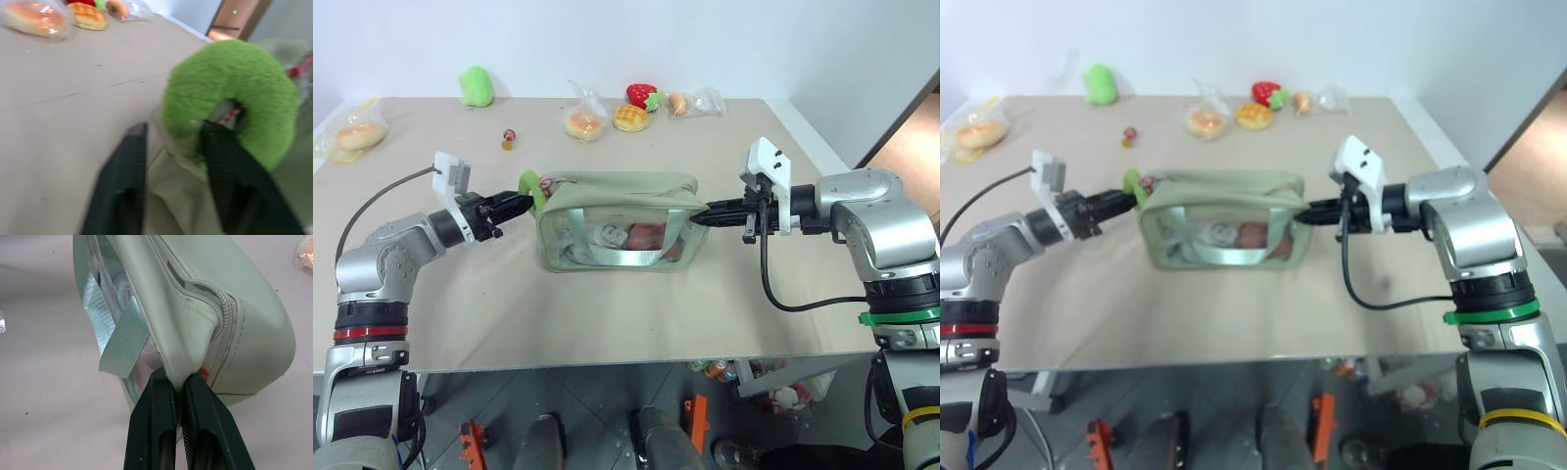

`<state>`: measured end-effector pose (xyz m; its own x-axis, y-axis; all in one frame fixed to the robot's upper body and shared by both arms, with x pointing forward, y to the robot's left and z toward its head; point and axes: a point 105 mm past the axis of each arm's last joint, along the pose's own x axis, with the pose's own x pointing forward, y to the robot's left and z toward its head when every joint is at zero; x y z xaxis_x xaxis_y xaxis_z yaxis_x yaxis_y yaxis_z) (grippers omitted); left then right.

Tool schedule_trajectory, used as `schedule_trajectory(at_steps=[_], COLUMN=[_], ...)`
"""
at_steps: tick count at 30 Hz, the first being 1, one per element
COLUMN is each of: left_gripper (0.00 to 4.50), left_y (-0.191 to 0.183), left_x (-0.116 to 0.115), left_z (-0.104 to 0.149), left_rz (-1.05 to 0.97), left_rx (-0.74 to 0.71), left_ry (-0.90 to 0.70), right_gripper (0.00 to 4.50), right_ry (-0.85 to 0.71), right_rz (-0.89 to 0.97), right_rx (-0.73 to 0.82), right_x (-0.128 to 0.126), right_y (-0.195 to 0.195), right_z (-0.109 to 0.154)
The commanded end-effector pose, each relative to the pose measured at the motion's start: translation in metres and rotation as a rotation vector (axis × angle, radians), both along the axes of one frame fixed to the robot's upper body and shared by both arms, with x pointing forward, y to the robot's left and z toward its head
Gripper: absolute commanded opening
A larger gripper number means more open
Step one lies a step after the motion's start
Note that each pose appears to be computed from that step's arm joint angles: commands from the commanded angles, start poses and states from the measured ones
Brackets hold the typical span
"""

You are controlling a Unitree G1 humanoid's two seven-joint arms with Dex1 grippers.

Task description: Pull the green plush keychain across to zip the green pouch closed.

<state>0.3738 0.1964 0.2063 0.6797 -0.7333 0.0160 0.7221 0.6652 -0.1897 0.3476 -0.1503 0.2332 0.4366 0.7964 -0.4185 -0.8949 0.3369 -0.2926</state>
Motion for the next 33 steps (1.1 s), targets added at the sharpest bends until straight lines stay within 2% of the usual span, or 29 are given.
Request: schedule_trajectory(at_steps=[1, 2, 11, 15, 20, 26, 29, 33], left_gripper=[0.25, 0.01, 0.01, 0.01, 0.01, 0.01, 0.01, 0.01], left_y=[-0.003, -0.004, 0.000, -0.002, -0.021, -0.064, -0.083, -0.098], left_x=[-0.007, -0.008, -0.006, -0.003, -0.004, -0.026, -0.040, -0.044], left_z=[0.013, 0.013, 0.022, 0.042, 0.084, 0.101, 0.103, 0.101], left_rz=[-0.034, -0.037, -0.007, 0.008, -0.036, -0.243, -0.360, -0.430], left_rx=[0.002, 0.005, 0.013, 0.006, 0.032, 0.146, 0.219, 0.352], left_ry=[-0.047, -0.047, -0.094, -0.180, -0.334, -0.448, -0.490, -0.533], right_gripper=[0.00, 0.00, 0.00, 0.00, 0.00, 0.00, 0.00, 0.00], right_ry=[-0.034, -0.034, -0.033, -0.034, -0.035, -0.038, -0.038, -0.038], right_rz=[0.022, 0.025, 0.029, 0.031, 0.023, 0.009, 0.006, 0.002], right_rx=[0.011, 0.012, 0.017, 0.018, 0.020, 0.020, 0.021, 0.022], right_x=[-0.003, -0.003, -0.001, -0.001, -0.001, -0.001, -0.002, -0.002], right_y=[0.004, 0.005, 0.008, 0.009, 0.007, 0.004, 0.004, 0.004], right_z=[0.008, 0.008, 0.006, 0.005, 0.006, 0.006, 0.006, 0.006])
